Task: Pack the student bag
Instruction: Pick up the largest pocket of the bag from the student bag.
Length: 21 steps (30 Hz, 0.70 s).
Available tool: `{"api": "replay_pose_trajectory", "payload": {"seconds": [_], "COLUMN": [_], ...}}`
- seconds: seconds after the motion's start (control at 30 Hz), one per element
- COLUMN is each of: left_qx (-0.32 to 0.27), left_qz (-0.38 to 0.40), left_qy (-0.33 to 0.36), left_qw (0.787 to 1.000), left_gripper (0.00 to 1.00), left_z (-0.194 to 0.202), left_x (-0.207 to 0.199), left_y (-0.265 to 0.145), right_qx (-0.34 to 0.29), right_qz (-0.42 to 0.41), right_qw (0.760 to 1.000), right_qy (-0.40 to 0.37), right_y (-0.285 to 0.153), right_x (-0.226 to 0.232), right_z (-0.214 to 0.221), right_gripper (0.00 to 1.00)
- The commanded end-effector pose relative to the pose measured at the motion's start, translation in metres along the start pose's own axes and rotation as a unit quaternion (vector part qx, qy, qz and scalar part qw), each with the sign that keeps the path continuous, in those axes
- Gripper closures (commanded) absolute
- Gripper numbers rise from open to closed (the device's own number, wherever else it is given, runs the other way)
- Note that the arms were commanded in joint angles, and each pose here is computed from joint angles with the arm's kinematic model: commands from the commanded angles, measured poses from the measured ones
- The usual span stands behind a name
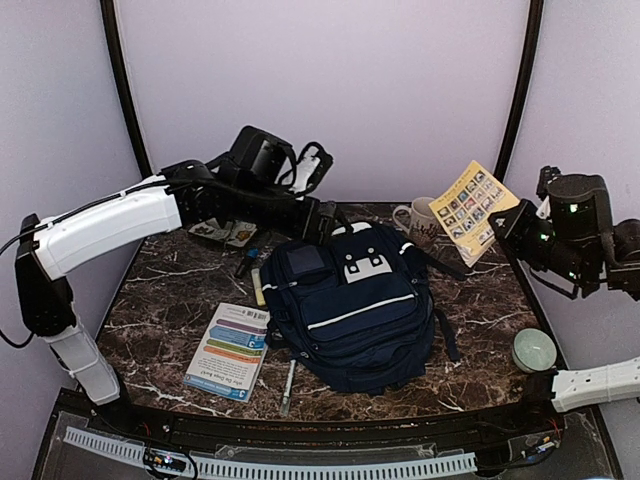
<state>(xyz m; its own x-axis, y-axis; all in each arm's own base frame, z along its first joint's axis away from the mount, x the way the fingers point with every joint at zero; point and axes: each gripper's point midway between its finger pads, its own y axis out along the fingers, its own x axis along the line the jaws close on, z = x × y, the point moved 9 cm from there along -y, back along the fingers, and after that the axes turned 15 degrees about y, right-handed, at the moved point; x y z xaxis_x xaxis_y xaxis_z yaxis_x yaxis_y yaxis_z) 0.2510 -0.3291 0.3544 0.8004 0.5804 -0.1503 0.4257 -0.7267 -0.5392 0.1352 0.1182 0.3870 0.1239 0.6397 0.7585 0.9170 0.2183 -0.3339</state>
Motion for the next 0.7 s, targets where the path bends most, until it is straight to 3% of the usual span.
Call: {"api": "replay_pose_trajectory", "payload": {"seconds": [0.0,0.17,0.37,0.67], "left_qx": [0.063,0.140,0.168,0.206], "left_qz": [0.031,-0.009,0.017,0.021], "left_qy": [0.131,0.178,0.225,0.254], "left_qw": [0.989,0.974,0.960,0.945], "left_gripper": [0.09,0.15,0.15,0.23], "left_z": [0.013,0.039,0.064,0.093], "left_x": [-0.045,-0.080,-0.134,-0.167], "left_y": [0.018,0.056,0.080,0.112], "right_qx": [-0.012,0.000,0.030,0.069], "right_qz": [0.075,0.081,0.093,0.088], "right_qw": [0.996,0.994,0.993,0.991], "right_qy": [0.043,0.069,0.066,0.075], "right_y": [-0.021,-0.028,-0.030,-0.033], "right_x": [-0.039,-0.066,-0.073,-0.080], "right_z": [-0.014,-0.009,-0.003,0.003], "right_gripper": [1.00,1.00,1.00,1.00]}}
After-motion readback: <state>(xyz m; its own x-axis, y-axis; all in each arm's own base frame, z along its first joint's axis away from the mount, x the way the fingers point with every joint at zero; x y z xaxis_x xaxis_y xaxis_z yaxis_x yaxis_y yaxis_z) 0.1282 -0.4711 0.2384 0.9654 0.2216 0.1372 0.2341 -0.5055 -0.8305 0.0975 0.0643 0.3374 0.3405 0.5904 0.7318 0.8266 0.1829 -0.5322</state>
